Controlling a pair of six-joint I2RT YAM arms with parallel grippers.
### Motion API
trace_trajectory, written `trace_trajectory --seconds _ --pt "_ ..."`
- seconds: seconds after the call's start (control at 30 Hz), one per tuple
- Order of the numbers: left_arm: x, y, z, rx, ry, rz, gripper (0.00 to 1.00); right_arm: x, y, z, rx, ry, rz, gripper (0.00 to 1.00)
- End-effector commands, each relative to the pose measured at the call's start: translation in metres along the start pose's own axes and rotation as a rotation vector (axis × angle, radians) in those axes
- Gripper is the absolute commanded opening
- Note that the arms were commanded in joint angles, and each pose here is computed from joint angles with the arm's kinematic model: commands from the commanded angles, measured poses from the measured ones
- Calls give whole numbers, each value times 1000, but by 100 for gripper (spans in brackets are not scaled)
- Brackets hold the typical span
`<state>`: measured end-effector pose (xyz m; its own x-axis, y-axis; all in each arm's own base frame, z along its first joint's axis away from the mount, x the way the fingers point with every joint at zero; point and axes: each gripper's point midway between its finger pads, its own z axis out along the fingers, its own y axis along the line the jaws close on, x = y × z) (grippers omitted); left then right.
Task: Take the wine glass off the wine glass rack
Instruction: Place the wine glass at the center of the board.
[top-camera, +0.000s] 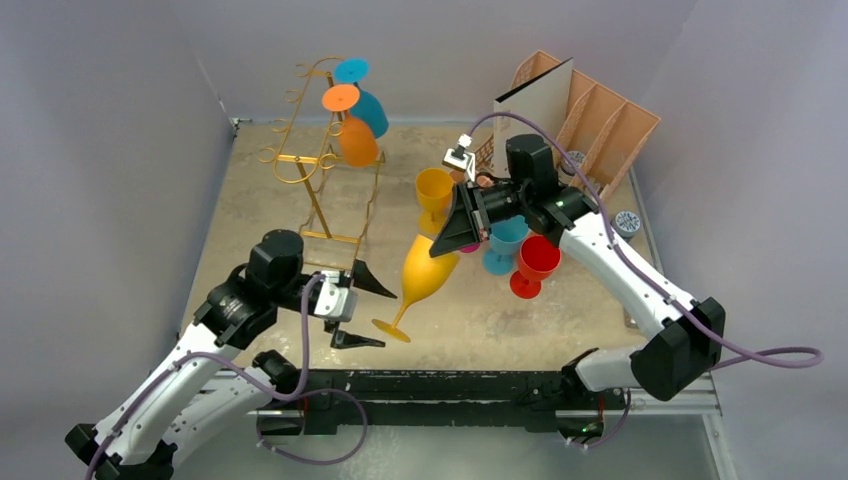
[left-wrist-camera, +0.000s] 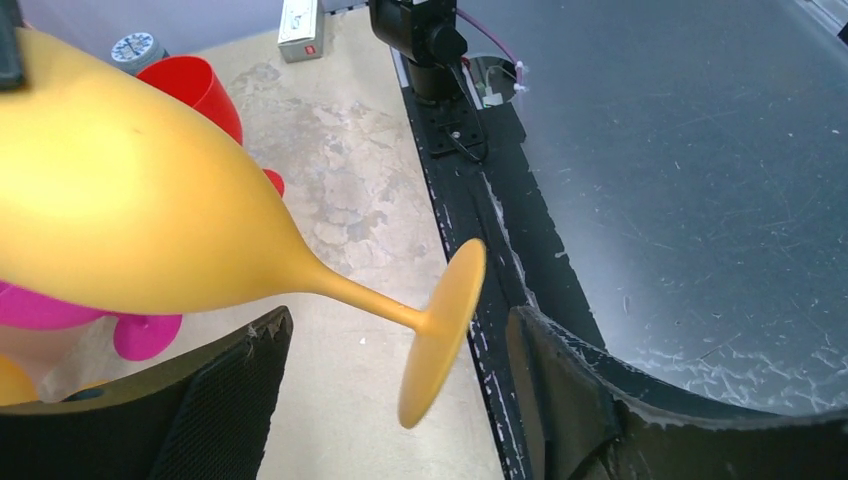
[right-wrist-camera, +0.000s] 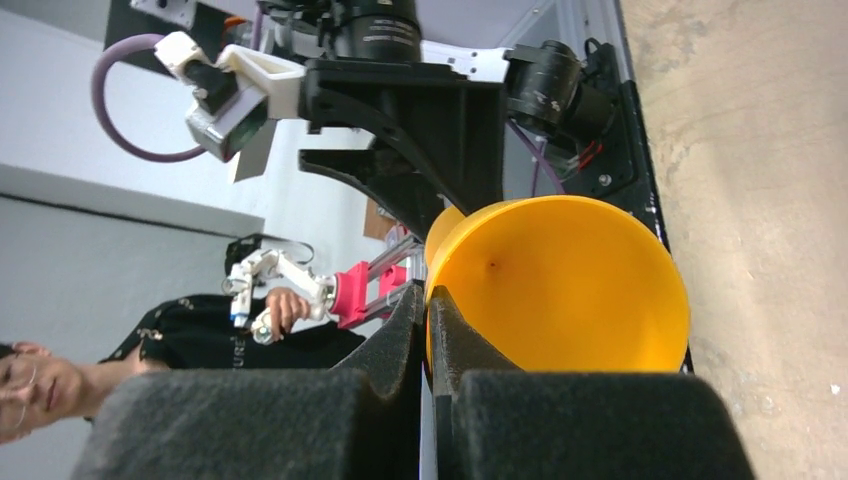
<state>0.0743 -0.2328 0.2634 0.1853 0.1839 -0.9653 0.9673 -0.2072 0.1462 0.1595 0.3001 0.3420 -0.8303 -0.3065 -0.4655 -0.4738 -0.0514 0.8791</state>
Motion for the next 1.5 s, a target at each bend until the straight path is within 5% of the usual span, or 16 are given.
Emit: trace_trajectory --seconds 0.0,0.23,0.47,0.73,1.47 --pt "-26 -3 -10 -40 -38 78 78 4 13 -7 96 -38 -116 0" --pt "-34 22 -19 -208 -25 27 83 12 -17 -24 372 -112 -167 0" --pt "-40 79 -34 -525 -47 -137 86 20 -62 -39 712 -178 -422 0" --pt "-39 101 -49 -710 -102 -288 88 46 -118 -66 1034 -90 -516 0" --pt "-36 106 -57 -785 -131 -310 93 68 -162 -97 1248 -97 -577 0"
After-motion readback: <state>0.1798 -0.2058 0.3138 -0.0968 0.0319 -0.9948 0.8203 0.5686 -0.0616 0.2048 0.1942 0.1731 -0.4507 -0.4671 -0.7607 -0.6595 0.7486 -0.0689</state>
